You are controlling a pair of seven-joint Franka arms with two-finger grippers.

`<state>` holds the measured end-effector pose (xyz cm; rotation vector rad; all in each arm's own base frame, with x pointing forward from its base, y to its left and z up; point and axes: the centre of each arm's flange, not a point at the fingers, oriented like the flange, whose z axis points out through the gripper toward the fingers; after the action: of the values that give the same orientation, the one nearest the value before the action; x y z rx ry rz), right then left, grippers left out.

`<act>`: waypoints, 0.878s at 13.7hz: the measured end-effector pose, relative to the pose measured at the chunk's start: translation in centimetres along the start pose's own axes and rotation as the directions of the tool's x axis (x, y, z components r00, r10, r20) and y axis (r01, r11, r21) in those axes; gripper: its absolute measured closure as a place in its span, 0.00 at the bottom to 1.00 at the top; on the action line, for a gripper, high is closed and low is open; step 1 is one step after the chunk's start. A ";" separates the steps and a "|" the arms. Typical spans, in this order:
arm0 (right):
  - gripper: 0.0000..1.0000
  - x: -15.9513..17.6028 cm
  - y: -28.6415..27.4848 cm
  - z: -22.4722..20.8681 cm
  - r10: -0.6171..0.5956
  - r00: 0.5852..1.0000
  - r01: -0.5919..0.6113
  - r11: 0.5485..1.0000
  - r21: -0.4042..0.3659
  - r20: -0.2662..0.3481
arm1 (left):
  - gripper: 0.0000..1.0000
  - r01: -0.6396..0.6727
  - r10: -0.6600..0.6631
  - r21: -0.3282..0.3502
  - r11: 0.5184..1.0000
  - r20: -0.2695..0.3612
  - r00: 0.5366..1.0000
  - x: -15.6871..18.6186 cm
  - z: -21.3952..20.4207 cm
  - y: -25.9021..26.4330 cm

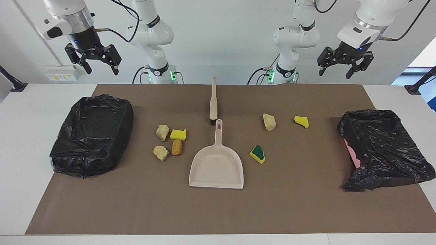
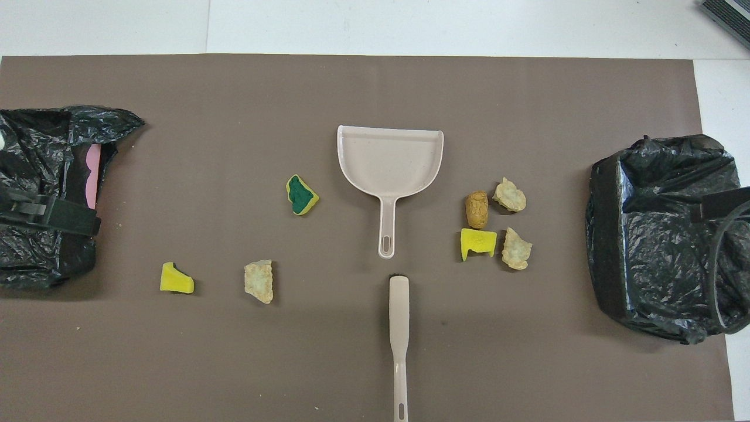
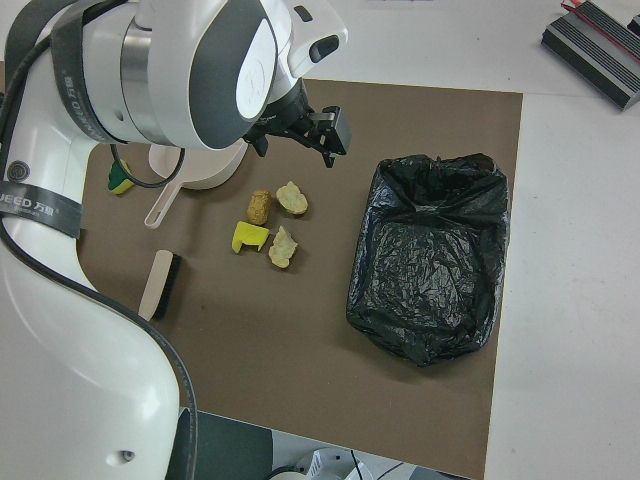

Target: Sweep and dump trash in bin

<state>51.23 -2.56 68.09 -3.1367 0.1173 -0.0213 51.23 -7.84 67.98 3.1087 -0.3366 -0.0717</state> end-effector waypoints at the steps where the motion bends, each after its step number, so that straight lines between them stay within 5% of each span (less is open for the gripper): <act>1: 0.00 0.0 0.0 0.0 0.000 1.000 0.000 1.000 0.000 0.000 | 0.00 0.000 0.000 0.000 1.000 0.000 1.000 0.0 0.0 0.0; 12: 0.00 -1.0 0.1 0.6 0.003 1.000 -0.003 1.000 0.002 0.017 | 0.00 0.000 0.000 0.000 1.000 0.000 1.000 0.0 0.0 0.0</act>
<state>50.21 -2.61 67.46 -3.1336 0.1224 0.0055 51.22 -7.84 67.99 3.1087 -0.3365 -0.0713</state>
